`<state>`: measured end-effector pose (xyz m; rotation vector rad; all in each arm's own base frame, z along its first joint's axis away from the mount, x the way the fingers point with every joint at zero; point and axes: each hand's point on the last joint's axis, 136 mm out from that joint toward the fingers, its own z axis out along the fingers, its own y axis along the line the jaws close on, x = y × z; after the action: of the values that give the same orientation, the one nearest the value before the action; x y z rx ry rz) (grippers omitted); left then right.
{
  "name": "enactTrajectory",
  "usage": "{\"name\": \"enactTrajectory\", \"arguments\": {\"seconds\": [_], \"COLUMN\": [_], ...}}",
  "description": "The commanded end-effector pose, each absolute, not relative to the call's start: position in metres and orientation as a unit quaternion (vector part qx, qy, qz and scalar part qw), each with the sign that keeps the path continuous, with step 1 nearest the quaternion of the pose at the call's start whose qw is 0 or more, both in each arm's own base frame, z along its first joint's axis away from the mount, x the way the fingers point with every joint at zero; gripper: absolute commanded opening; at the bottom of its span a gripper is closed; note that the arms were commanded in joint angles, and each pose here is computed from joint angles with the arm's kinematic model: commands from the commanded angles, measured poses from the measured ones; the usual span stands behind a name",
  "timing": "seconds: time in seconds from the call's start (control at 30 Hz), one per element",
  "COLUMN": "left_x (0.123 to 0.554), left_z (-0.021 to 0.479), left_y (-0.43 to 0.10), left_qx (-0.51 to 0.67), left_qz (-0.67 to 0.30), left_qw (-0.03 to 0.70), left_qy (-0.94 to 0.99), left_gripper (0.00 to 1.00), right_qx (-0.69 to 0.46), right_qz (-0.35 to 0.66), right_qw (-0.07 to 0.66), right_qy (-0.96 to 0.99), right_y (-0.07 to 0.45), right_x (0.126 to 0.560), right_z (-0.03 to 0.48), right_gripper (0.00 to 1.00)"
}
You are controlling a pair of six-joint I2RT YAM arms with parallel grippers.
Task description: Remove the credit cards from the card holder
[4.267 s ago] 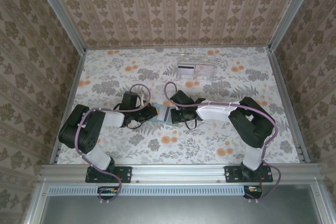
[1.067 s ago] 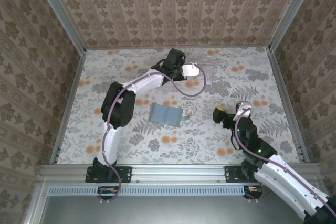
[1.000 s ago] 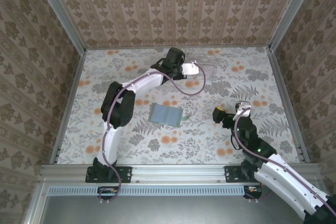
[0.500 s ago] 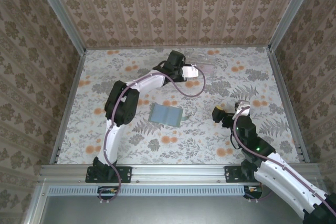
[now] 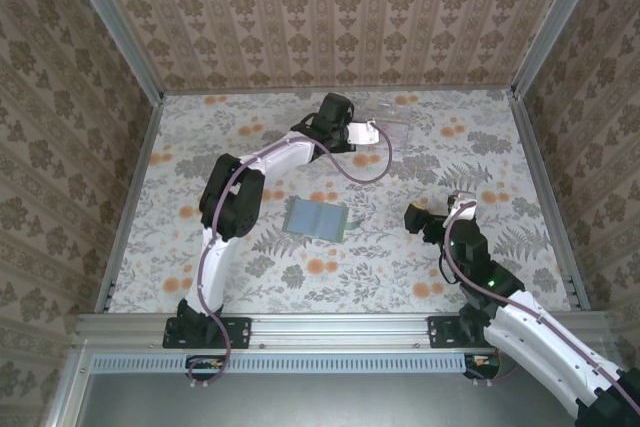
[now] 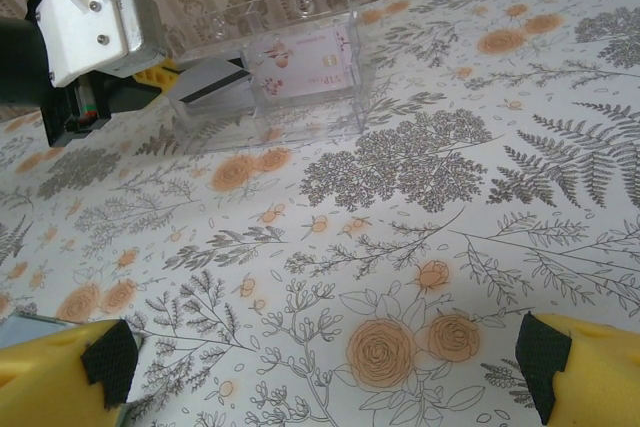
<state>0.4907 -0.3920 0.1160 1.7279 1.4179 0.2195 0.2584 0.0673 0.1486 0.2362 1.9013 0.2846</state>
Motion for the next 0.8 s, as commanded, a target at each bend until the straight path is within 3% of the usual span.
{"name": "enactTrajectory", "arguments": {"seconds": [0.0,0.77], "left_x": [0.500,0.503], "left_z": [0.131,0.131], "left_y": [-0.389,-0.382], "left_qx": [0.695,0.705], "left_qz": [0.110,0.145], "left_qw": [0.445,0.446], "left_qy": [0.555,0.532], "left_gripper": [0.00,0.00], "right_qx": [0.108,0.112], "right_qz": [0.132,0.132], "right_qw": [0.569,0.566], "right_qy": [0.804,0.806], "right_y": [0.068,0.067], "right_x": [0.259,0.260], "right_z": [0.149,0.147], "right_gripper": [1.00,1.00]}}
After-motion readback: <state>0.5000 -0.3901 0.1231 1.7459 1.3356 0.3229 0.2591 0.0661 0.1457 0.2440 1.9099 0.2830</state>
